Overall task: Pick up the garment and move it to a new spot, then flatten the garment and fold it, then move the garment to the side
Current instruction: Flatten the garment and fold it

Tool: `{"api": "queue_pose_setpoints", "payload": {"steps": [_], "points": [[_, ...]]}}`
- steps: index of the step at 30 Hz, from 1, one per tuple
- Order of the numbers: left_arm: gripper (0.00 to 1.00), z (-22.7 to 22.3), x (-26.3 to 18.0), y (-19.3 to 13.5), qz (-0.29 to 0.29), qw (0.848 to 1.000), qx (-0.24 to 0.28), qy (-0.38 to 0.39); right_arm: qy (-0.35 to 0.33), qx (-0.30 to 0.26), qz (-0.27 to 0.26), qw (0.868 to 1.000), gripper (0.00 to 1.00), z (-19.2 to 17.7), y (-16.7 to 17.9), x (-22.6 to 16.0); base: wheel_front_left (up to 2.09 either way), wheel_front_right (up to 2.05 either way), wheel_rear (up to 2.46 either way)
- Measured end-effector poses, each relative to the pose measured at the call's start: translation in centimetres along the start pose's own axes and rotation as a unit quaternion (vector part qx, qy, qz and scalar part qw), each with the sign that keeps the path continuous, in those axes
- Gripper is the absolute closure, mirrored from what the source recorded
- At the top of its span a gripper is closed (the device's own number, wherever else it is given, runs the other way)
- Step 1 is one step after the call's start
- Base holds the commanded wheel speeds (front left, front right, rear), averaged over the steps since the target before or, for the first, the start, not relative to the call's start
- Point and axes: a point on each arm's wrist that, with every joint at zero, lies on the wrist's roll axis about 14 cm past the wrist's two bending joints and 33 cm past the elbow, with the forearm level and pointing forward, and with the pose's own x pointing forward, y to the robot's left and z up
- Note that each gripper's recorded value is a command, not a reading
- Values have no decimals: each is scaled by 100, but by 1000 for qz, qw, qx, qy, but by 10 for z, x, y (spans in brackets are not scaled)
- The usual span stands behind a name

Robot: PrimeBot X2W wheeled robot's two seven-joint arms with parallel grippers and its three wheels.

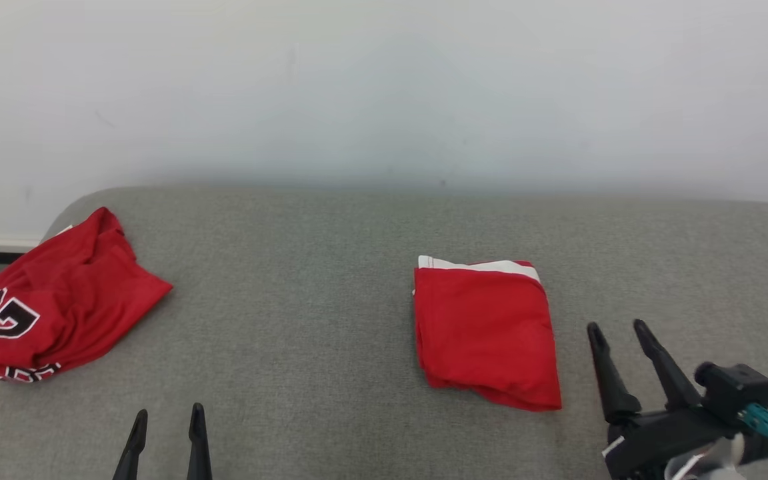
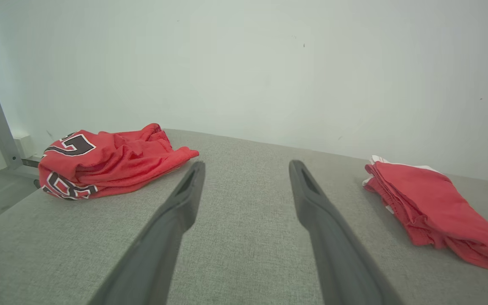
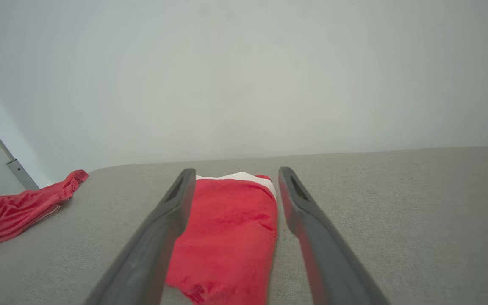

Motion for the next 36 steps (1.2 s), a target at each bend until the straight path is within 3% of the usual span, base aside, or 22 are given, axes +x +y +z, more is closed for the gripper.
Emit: {"api": "queue_pose_setpoints", "payload": {"steps": [8,14,36], "points": [[0,-7,3,-3,-11,1000,2,10,-22,-6,-74,997,0,8,-35,-42,0,0,0],[0,-14,5,-2,-14,1000,6,22,-18,-13,-97,995,0,4,-46,-62,0,0,0],[0,-33,2,0,-17,998,8,53,14,11,-102,995,0,-22,-48,-75,0,0,0]]}}
